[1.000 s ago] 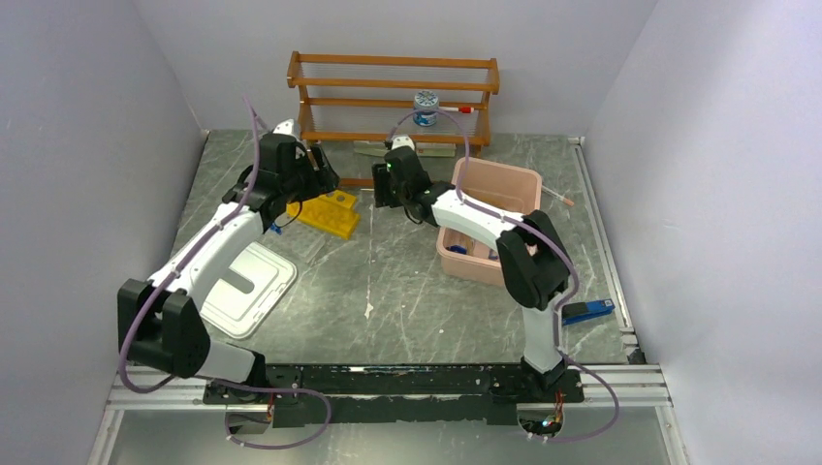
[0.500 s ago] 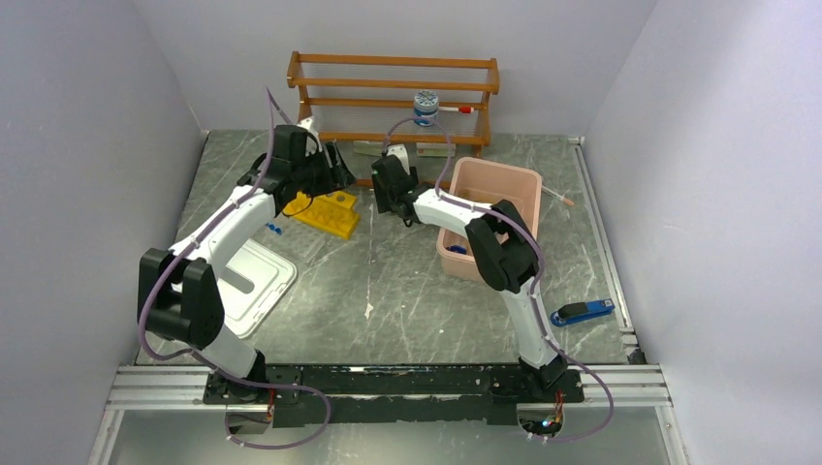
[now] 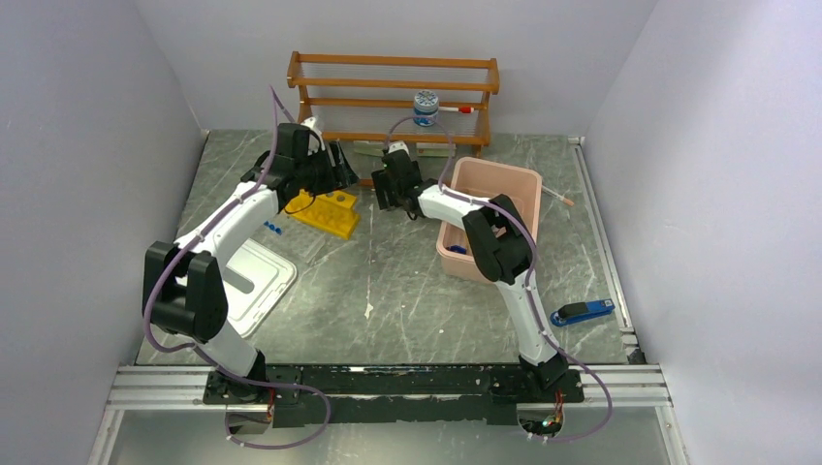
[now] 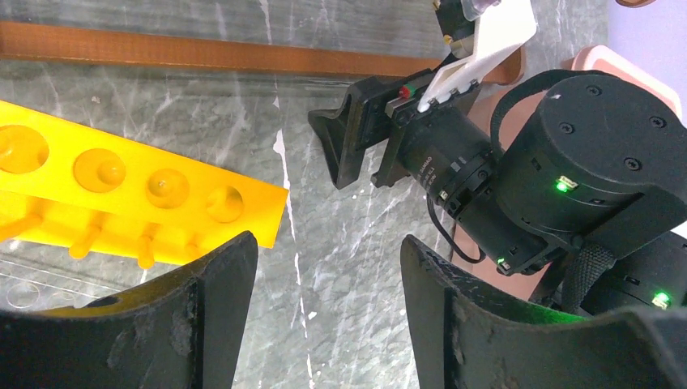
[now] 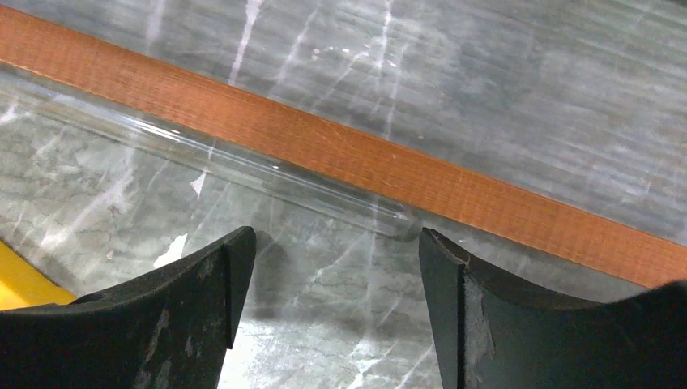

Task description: Organize the chemistry lab equipment

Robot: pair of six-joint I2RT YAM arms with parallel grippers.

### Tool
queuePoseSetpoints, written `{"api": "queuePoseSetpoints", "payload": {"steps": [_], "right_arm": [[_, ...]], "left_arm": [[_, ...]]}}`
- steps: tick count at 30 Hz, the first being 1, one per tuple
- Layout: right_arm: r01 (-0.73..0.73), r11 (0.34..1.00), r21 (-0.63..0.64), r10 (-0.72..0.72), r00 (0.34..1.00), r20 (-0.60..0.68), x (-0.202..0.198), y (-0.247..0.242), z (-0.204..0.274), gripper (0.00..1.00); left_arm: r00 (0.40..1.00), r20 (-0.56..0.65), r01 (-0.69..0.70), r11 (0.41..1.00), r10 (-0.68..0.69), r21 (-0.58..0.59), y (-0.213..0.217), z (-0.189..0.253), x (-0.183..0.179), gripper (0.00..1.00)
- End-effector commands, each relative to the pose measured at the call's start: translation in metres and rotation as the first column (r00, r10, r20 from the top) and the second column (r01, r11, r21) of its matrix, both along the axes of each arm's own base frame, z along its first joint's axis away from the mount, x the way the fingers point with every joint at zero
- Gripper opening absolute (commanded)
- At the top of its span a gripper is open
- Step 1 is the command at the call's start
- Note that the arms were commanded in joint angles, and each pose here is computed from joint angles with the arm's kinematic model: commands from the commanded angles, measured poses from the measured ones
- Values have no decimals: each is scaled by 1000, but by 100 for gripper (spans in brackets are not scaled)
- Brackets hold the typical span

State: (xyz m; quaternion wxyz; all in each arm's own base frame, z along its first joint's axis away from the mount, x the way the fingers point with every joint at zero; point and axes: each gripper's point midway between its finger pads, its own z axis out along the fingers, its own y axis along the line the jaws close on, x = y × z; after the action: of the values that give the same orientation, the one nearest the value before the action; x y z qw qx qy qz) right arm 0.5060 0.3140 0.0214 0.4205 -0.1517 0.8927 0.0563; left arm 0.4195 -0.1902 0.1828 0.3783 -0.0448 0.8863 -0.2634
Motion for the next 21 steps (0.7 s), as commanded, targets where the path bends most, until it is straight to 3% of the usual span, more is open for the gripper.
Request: {"api": "queuePoseSetpoints", "payload": {"steps": [1, 7, 14, 21], "right_arm": [[-25, 1000, -12, 25, 1000, 10, 7, 1, -9, 78], [-63, 997, -38, 63, 998, 5, 12, -3, -20, 82], [-343, 939, 13, 343, 939, -26, -9, 30, -27, 83], [-400, 916, -10, 399, 916, -46, -26, 24, -26, 80]], "left_arm": [[999, 44, 15, 1000, -14, -15, -3, 17, 6, 69], [999, 35, 0, 1000, 0, -17, 0, 14, 0, 69], [999, 31, -8, 1000, 9, -13, 4, 15, -7, 69], [999, 34, -19, 1000, 19, -11, 8, 15, -14, 69]]}}
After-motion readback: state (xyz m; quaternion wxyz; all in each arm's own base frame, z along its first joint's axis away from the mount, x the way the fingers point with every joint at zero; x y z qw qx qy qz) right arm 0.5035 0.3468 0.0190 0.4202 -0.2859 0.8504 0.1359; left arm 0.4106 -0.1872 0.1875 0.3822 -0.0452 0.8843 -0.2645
